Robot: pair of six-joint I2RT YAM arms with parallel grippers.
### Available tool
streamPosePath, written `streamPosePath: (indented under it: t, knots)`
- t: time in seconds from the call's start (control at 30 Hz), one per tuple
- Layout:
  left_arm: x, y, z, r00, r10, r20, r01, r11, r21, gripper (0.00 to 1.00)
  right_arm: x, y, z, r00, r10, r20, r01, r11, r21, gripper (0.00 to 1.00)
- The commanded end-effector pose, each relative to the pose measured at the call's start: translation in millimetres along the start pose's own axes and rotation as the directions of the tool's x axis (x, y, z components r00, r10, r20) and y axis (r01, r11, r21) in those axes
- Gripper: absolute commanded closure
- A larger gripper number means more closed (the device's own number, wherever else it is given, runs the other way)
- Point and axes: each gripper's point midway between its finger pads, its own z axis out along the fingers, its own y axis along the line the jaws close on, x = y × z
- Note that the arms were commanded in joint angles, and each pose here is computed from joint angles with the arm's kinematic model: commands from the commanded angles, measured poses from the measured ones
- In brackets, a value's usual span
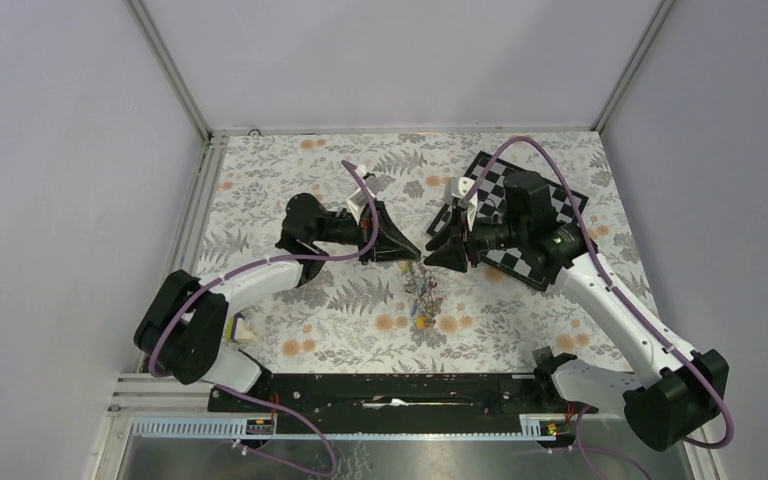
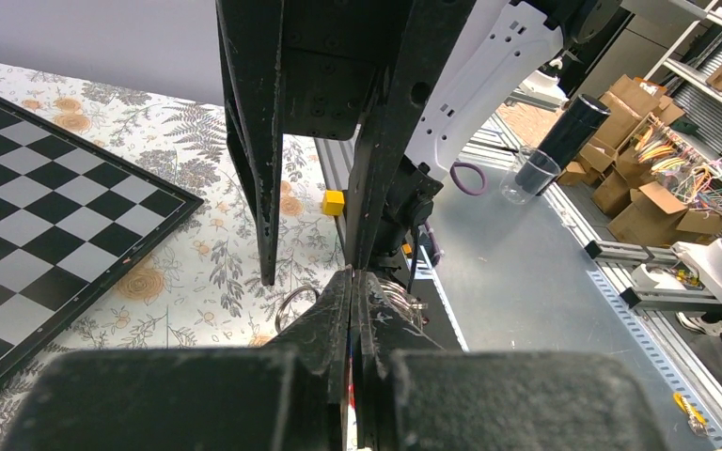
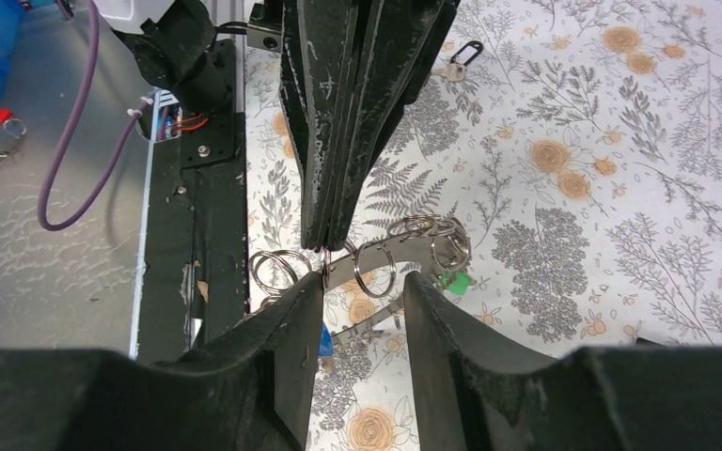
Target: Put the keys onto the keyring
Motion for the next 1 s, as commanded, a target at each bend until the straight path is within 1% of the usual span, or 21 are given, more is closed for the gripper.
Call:
streamPosePath:
  t: [0.0,0.1,0.17,0.27,0.37,0.47,0.53,0.63,0.7,0.8,0.87,0.97]
  knots:
    - [-14.8,-8.1,0.8,0.995,0.091,0.035,-0.091,0.996,0.019,1.0,-10.7,4.5,2.5,0.999,-0.005,0.047,0.007,0.999,-0.054,0.57]
    - [-14.6,-6.7,1.1,0.996,0.086,0.036,-0.087,0.996,0.015,1.0,-8.2,5.6,4.4,0.999,0.013,0.047,-0.01,0.998,-0.069,0.61]
    - [-14.9,-6.0,1.2,0.996,0.086,0.036,-0.086,0.996,0.014,1.0,-6.2,5.7,4.9,0.999,0.02,0.044,-0.016,0.997,-0.073,0.68]
    - [-15.4,-5.0,1.6,0.996,0.084,0.039,-0.084,0.996,0.011,1.0,-7.1,7.7,5.5,0.999,0.018,0.049,-0.013,0.996,-0.085,0.82]
    - [-15.3,-4.7,1.4,0.996,0.083,0.039,-0.084,0.996,0.01,1.0,-8.2,8.0,4.7,0.999,0.011,0.051,-0.007,0.997,-0.081,0.99]
    - [-11.6,-3.3,0.9,0.996,0.083,0.028,-0.083,0.997,0.004,1.0,-11.7,5.3,1.7,0.999,-0.013,0.046,0.016,0.998,-0.054,1.0]
    - [-7.2,-0.4,0.1,0.996,0.091,0.007,-0.09,0.996,-0.004,1.0,-11.9,2.3,-1.3,1.0,-0.023,0.019,0.024,0.999,-0.026,1.0]
    - [-2.3,7.5,-0.7,0.99,0.134,-0.051,-0.135,0.991,-0.024,1.0,-7.7,-3.6,-3.1,0.997,-0.056,-0.059,0.058,0.998,0.031,1.0]
    - [2.6,17.7,-2.5,0.98,0.163,-0.112,-0.169,0.984,-0.053,0.96,-4.6,-4.0,-2.8,0.99,-0.073,-0.12,0.08,0.995,0.054,1.0]
    - [9.2,31.1,-4.5,0.946,0.251,-0.204,-0.27,0.96,-0.071,0.86,-0.1,-3.9,-1.5,0.977,-0.072,-0.2,0.088,0.993,0.074,1.0]
    - [9.2,33.2,-2.8,0.939,0.267,-0.216,-0.288,0.955,-0.07,0.81,0.8,-3.4,-0.5,0.969,-0.069,-0.239,0.09,0.993,0.078,1.0]
    - [11.8,34.7,0.9,0.932,0.278,-0.231,-0.299,0.952,-0.061,0.78,-1.2,-4.5,-0.6,0.962,-0.063,-0.264,0.088,0.992,0.086,1.0]
